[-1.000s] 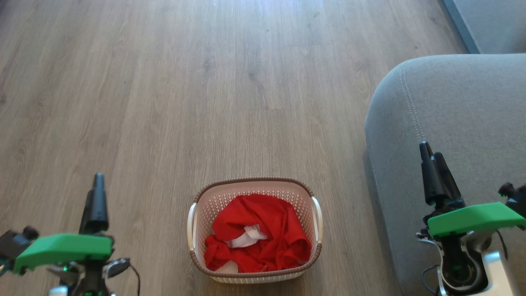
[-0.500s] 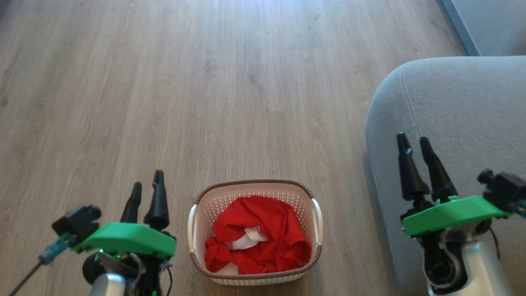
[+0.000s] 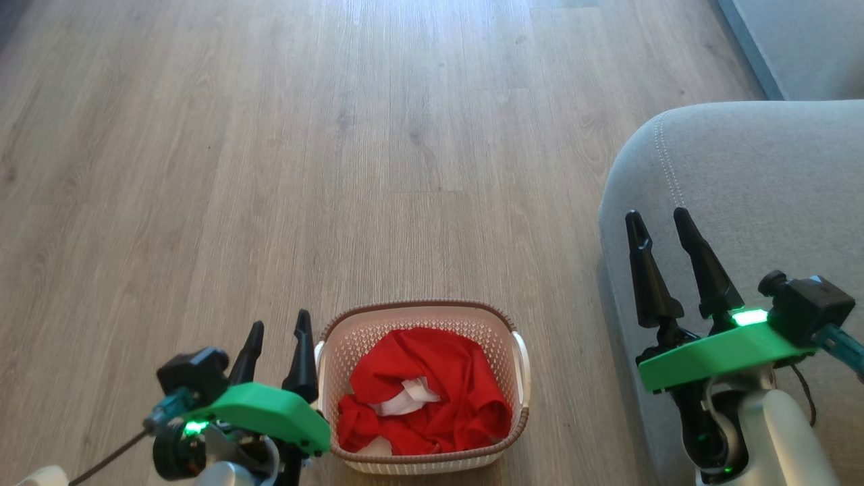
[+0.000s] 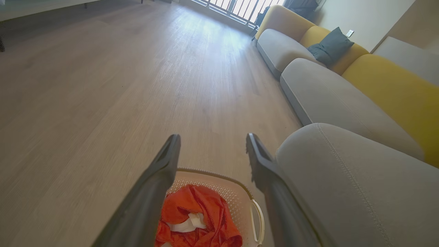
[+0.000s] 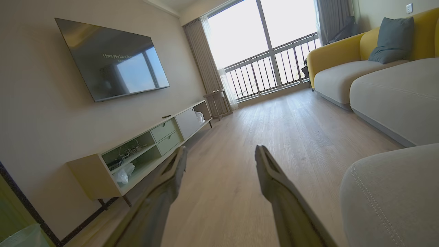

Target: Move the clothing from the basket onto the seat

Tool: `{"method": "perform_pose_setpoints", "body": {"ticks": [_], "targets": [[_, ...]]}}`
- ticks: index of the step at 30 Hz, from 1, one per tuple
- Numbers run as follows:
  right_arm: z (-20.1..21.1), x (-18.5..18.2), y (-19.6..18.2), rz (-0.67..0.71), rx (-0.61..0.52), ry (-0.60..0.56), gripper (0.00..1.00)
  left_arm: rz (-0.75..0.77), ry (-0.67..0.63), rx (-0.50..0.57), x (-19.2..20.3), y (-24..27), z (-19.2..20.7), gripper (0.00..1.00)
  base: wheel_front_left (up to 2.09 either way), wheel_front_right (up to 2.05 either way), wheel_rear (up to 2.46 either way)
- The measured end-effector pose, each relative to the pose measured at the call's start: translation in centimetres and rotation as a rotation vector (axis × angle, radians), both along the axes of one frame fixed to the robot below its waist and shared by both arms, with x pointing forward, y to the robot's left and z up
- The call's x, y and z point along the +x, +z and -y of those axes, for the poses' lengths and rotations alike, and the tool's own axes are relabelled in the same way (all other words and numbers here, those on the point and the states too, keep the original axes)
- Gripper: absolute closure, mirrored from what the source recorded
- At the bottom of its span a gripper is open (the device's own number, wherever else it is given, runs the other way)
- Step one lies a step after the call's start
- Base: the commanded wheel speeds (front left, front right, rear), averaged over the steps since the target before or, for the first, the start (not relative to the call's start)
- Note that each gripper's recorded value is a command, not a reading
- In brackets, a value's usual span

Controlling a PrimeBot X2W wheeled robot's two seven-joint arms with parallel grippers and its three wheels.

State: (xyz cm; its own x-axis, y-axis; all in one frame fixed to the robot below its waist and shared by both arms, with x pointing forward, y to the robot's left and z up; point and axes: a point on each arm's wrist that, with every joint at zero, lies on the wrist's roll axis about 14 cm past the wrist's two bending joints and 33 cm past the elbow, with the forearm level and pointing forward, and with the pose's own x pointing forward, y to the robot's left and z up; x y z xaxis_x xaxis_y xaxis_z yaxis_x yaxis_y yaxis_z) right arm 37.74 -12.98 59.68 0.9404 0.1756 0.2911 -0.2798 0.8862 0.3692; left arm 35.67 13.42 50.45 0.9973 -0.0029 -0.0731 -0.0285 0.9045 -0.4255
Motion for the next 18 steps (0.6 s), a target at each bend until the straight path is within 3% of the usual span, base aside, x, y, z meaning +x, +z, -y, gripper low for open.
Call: {"method": "perform_pose_setpoints", "body": {"ticks": [9, 18], "targets": [[1.2, 0.0, 0.5, 0.029, -0.003, -0.045, 0.0, 0.117, 0.03, 0.11, 0.6, 3.5, 0.2, 0.0, 0.0, 0.0, 0.0], [0.8, -0.4, 1.3, 0.083, -0.097, -0.059, 0.0, 0.249, 0.091, 0.169, 0.5, 7.2, -0.6, 0.0, 0.0, 0.0, 0.0]]}}
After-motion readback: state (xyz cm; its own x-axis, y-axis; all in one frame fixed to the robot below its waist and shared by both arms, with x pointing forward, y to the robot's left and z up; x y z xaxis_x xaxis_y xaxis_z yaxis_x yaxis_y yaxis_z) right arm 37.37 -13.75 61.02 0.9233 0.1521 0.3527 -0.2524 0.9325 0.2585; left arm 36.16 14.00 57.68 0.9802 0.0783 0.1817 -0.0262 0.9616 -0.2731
